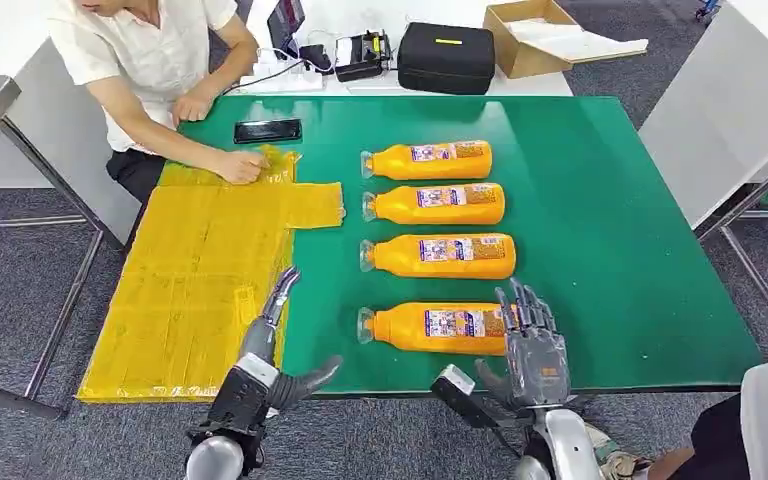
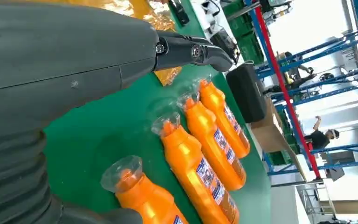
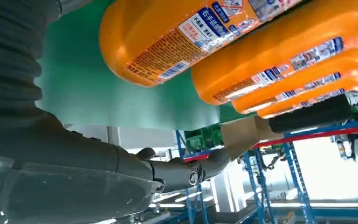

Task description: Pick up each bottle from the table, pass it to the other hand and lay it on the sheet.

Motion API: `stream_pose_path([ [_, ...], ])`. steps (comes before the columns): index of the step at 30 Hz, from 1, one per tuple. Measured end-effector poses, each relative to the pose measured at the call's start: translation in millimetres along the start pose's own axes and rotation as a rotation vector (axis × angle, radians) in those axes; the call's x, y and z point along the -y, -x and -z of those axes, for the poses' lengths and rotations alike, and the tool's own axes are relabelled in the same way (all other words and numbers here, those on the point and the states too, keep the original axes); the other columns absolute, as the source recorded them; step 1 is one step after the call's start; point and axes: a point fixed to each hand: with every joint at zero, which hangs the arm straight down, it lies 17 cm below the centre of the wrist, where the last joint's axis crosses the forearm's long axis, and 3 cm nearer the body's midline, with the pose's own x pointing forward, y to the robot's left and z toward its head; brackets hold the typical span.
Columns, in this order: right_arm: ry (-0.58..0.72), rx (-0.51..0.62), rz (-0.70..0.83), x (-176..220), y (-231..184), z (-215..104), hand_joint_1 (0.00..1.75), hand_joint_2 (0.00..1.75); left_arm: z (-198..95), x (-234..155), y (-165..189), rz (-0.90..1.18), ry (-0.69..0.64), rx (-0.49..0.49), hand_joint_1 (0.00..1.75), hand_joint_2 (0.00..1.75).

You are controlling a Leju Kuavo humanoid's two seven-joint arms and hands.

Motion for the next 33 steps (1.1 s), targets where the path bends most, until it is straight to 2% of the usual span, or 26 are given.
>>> stream_pose_path([
  [6,-0.054,0.036,-0.091,-17.7,0.8,2.8,0.00,1.75,1.7,4.1,1.5,-0.007,0.014,-0.005,0.00,1.75],
  [13,-0.120,0.062,-0.105,-46.0,-4.6,3.1,0.00,1.75,5.9,13.1,-3.8,-0.025,0.038,0.010,0.00,1.75],
  [22,-0.152,0.073,-0.106,-59.4,-5.4,6.8,0.00,1.75,8.0,16.4,-6.7,-0.029,0.047,0.018,0.00,1.75],
  [26,-0.176,0.063,-0.079,-66.1,-2.7,8.0,0.00,1.75,8.8,15.6,-6.7,-0.029,0.038,0.017,0.00,1.75],
  [33,-0.194,-0.006,-0.195,-68.5,15.7,15.4,0.00,1.75,8.8,17.2,-2.5,-0.017,0.043,-0.009,0.00,1.75],
])
